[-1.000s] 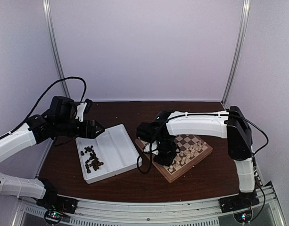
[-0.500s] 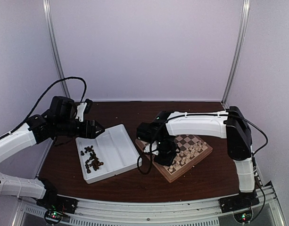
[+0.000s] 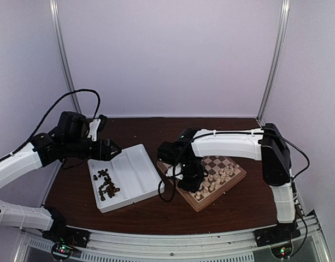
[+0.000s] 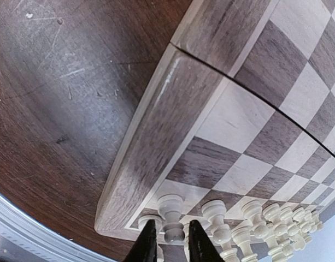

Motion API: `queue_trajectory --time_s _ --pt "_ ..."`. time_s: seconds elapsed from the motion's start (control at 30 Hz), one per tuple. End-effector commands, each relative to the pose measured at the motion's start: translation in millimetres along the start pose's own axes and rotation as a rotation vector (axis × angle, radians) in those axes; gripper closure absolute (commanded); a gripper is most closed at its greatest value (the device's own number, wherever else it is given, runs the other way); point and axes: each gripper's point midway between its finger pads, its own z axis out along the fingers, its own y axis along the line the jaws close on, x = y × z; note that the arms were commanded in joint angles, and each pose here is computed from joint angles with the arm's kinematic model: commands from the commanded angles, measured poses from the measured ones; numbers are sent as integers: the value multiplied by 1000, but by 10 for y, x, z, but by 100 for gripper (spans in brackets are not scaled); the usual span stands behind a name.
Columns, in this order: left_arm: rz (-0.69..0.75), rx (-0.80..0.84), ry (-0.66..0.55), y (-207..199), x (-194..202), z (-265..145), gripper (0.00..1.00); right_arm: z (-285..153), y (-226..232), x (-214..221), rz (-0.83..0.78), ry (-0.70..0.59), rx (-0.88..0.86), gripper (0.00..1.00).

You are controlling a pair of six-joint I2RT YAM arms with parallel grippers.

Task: Set up the chess pieces on the board
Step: Place the chess piece on the chessboard.

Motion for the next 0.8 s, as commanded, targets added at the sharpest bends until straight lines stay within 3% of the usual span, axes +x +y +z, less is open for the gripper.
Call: queue_trajectory --time_s 0.0,0.37,0.63,0.77 --pt "6 -1 -21 19 -32 0 31 -38 -63 -51 2 -5 19 78" --pt "10 -3 -24 22 -27 -21 31 -229 -82 -181 24 -96 11 72" --pt "20 -6 -30 18 -52 -39 31 -784 -306 -409 109 -379 59 65" --pt "24 -29 -21 55 -43 -54 31 -1126 -588 -365 242 -539 116 60"
